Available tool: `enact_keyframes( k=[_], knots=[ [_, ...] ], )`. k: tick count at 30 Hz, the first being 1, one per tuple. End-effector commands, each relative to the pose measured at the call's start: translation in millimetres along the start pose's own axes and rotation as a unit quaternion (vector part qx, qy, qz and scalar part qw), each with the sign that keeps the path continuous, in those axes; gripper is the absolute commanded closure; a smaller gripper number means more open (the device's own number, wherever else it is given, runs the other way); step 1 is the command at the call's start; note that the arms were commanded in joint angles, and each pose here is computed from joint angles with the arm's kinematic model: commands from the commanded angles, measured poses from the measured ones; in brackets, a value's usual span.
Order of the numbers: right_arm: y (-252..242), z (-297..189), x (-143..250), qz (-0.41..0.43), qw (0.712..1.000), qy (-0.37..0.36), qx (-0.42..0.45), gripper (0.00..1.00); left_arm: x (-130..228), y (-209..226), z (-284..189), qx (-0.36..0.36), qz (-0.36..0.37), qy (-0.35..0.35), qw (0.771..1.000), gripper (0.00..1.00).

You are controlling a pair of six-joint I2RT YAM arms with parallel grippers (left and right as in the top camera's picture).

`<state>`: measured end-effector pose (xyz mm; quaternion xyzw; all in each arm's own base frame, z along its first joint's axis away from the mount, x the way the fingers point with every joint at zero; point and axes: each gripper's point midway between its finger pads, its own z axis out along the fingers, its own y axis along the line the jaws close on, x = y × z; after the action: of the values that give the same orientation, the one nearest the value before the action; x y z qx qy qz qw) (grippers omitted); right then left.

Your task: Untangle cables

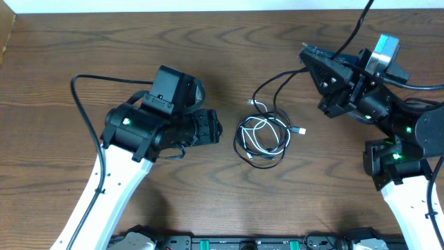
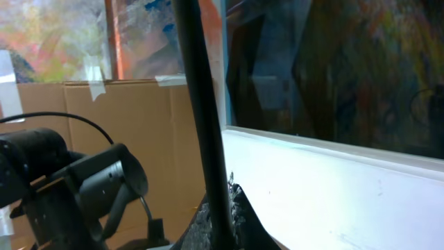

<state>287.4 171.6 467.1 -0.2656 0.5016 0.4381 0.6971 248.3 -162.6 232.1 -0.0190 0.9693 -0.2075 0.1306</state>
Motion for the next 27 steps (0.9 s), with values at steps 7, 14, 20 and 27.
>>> enact_keyframes(
  k=[7,14,20,27],
  knots=[
    [-2,-2,-13,-0.008,1.0,-0.016,0.013,0.99,-6,2,57,-0.034,0.022,0.06,0.997,0.35],
    [-15,-10,-16,-0.003,0.999,-0.017,0.034,0.99,-7,-8,105,-0.037,0.094,0.094,0.99,0.14],
    [-33,-21,-22,0.023,0.997,-0.022,0.064,0.99,-4,-12,134,-0.04,0.105,0.112,0.987,0.09],
    [-42,-28,-25,0.033,0.996,-0.026,0.08,0.99,9,-26,165,-0.035,0.137,0.135,0.981,0.06]
  ],
)
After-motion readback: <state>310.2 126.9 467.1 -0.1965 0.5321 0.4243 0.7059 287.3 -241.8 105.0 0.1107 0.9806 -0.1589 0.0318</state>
